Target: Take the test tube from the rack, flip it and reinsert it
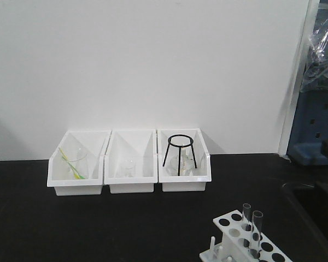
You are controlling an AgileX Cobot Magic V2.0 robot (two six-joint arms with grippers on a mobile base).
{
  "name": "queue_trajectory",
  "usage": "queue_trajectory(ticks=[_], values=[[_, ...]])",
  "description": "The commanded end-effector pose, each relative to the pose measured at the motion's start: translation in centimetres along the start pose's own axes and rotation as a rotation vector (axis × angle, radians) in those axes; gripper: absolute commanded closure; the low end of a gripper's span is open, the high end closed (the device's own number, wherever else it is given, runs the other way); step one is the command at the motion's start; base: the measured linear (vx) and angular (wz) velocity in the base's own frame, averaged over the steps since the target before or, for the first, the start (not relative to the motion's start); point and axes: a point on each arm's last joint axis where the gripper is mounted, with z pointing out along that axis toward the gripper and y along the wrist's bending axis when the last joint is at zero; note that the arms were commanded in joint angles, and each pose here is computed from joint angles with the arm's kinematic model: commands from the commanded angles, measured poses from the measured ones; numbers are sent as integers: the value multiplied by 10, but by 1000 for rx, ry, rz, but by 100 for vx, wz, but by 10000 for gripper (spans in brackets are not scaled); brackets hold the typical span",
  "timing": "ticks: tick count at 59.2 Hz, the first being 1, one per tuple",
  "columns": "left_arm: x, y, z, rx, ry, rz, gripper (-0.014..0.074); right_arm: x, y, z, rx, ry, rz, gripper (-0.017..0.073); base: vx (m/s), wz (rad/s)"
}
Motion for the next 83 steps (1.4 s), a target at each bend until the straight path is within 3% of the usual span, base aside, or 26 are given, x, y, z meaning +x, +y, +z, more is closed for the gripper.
queue_trajectory(ticks=[1, 19, 46, 52, 56, 58, 68, 83], values=[[-7, -2, -1, 23, -86, -4, 600, -18, -4, -15, 21, -63, 2, 574, 0, 0], [-7, -2, -1, 23, -86, -4, 600, -26, -7, -37, 43, -93, 3, 571, 0, 0], [-7, -2, -1, 23, -86, -4, 600, -25, -7, -37, 42, -92, 5, 571, 0, 0], [-7, -2, -1, 23, -86, -4, 600, -25, -6, -38, 33, -89, 68, 571, 0, 0], [-7, -2, -1, 23, -86, -4, 600, -24, -5, -46, 22, -109, 148, 571, 0, 0], [-7, -2, -1, 23, -86, -4, 600, -21, -4, -52, 17, -126, 151, 571, 0, 0], [-7, -2, -1, 23, -86, -4, 600, 29, 0, -85, 37, -167, 46, 571, 0, 0], [-7, -2, -1, 23, -86, -4, 600, 130, 0, -116, 213, -103, 144, 571, 0, 0]])
